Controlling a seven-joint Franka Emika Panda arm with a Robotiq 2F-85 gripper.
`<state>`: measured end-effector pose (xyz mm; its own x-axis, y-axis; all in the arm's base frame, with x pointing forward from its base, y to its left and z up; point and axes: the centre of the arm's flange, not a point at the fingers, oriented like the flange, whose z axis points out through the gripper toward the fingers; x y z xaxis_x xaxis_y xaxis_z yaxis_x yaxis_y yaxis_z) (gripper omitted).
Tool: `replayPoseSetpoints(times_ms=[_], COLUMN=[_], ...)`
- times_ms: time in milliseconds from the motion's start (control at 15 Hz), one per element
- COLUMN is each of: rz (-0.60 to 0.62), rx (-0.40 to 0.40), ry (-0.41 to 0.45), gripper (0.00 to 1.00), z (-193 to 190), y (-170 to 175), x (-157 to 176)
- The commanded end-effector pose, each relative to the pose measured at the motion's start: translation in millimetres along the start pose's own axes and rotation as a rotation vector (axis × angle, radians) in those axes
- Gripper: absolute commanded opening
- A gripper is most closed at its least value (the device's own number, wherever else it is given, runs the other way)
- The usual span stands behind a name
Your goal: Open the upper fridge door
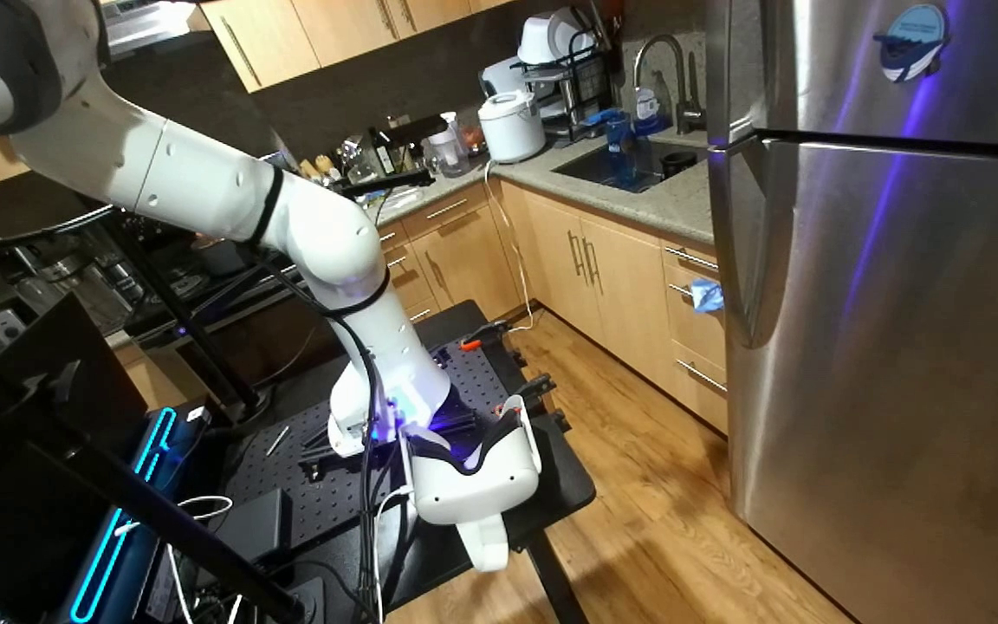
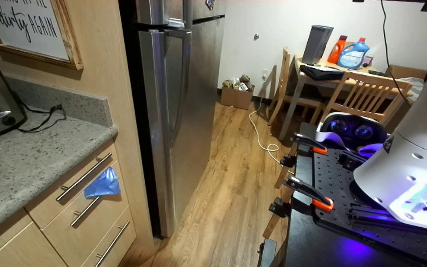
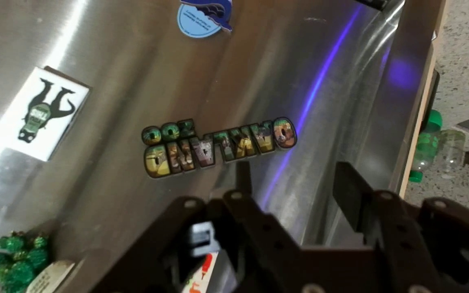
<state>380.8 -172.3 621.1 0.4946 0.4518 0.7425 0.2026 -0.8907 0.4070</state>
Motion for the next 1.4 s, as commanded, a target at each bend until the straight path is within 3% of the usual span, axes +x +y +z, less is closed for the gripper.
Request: replayPoseSetpoints(times_ms=[0, 133, 733, 1333], rz=[-0.029, -0.032, 0.020, 0.099], rx=[0.019, 0.020, 0.109, 0.125], ry=[0.026, 0.039, 0.099, 0.059], gripper=[0.88, 0.99, 1.00, 1.00], z=[-15.2, -15.3, 20.3, 68.2], y=[-3.0, -6.4, -42.1, -49.2], x=[0.3, 3.8, 28.5, 13.9])
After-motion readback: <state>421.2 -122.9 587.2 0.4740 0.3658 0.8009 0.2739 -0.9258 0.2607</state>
